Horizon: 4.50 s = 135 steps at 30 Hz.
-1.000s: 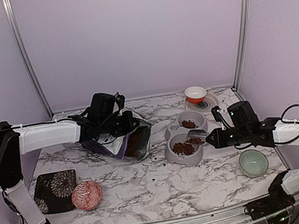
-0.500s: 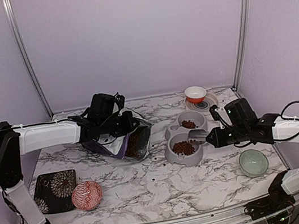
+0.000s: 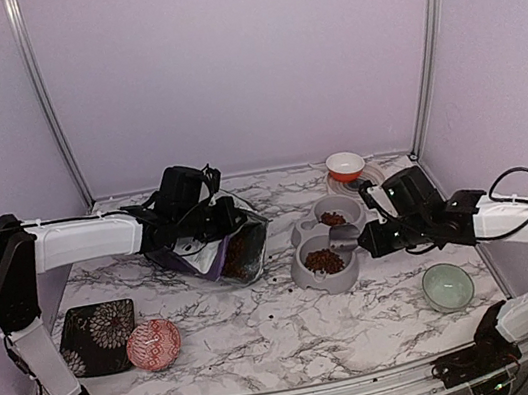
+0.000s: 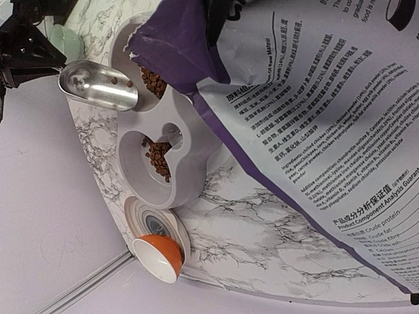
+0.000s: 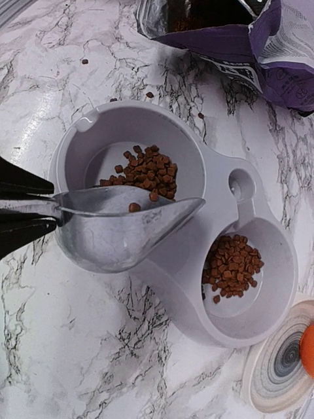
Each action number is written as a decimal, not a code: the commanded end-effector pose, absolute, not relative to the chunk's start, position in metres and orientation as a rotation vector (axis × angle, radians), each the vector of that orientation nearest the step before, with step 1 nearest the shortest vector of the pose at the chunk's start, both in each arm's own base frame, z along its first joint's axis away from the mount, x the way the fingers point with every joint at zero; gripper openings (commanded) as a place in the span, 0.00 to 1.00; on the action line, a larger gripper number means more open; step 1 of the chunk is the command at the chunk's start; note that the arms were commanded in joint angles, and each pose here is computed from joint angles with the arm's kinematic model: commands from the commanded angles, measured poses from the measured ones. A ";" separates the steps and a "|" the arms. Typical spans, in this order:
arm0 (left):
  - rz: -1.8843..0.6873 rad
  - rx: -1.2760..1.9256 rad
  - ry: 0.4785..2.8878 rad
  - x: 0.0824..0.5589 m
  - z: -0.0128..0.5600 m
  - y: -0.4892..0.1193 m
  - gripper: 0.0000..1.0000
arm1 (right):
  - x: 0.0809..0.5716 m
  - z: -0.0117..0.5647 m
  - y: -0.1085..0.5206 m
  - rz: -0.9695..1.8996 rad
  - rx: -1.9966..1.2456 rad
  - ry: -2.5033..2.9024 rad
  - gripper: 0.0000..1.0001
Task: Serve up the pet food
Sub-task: Place the pet food in the pet food bowl, then place the seal at the center of the board, then pass from the left arm to the right
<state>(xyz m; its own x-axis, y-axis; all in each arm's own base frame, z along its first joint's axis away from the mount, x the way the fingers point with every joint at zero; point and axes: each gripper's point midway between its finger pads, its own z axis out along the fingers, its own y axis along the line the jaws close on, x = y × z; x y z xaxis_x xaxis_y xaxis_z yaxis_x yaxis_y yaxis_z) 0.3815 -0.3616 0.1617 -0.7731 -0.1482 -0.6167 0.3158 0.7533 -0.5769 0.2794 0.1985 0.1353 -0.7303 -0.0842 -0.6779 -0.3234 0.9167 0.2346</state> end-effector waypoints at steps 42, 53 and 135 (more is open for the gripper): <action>-0.779 0.130 2.155 0.402 0.225 -0.334 0.00 | 0.227 0.167 0.316 1.058 -0.725 2.132 0.00; -0.756 0.140 2.149 0.403 0.235 -0.331 0.00 | 0.194 0.109 0.379 1.237 -0.966 2.175 0.00; -0.756 0.665 2.123 0.343 0.245 -0.332 0.00 | 0.254 0.238 0.356 0.352 -1.256 1.245 0.73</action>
